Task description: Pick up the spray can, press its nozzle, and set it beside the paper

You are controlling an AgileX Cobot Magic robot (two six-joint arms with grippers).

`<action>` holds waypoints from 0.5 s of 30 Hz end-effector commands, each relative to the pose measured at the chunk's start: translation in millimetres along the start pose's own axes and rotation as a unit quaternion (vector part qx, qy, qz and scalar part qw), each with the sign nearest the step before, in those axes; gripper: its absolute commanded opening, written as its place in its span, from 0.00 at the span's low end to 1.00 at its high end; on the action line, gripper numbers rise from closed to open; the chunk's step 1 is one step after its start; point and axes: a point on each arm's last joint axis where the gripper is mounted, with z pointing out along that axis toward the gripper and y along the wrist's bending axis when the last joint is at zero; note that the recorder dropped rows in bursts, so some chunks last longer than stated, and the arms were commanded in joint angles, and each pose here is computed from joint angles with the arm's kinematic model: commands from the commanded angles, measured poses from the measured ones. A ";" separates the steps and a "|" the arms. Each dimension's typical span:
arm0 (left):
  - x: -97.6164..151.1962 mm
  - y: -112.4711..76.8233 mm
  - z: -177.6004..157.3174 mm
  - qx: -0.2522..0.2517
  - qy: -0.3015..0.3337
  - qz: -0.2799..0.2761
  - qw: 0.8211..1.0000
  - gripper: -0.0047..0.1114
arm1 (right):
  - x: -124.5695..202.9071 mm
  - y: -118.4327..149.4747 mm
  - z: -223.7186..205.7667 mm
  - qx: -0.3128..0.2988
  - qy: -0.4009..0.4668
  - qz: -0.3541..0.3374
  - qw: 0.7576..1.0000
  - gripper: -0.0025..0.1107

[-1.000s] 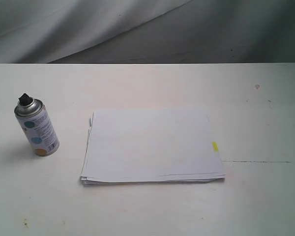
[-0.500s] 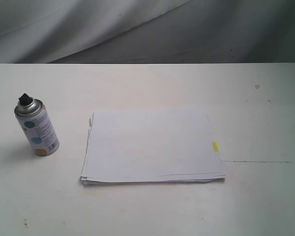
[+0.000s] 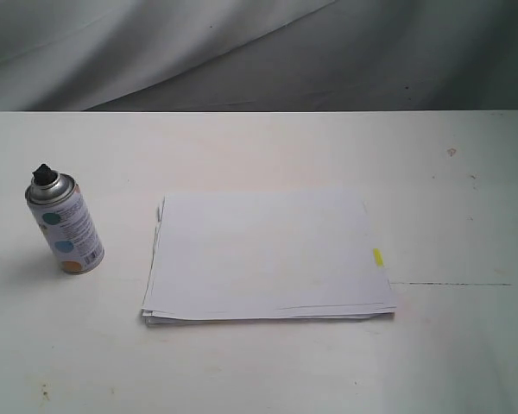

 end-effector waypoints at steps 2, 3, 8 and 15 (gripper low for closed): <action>3.5 1.8 0.3 -0.003 0.008 0.004 1.000 0.04 | 18.6 -8.7 2.1 0.028 0.008 0.003 1.000 0.02; 3.5 1.8 0.3 -0.003 0.008 0.004 1.000 0.04 | 22.3 -10.1 2.4 0.033 0.011 0.003 0.999 0.02; 3.5 2.6 0.3 -0.007 0.008 0.034 0.999 0.04 | 29.8 -15.8 2.7 0.055 0.006 0.005 0.998 0.02; 4.3 3.6 0.3 -0.012 0.013 0.061 0.998 0.04 | 31.7 -16.2 2.7 0.056 0.009 0.010 0.998 0.02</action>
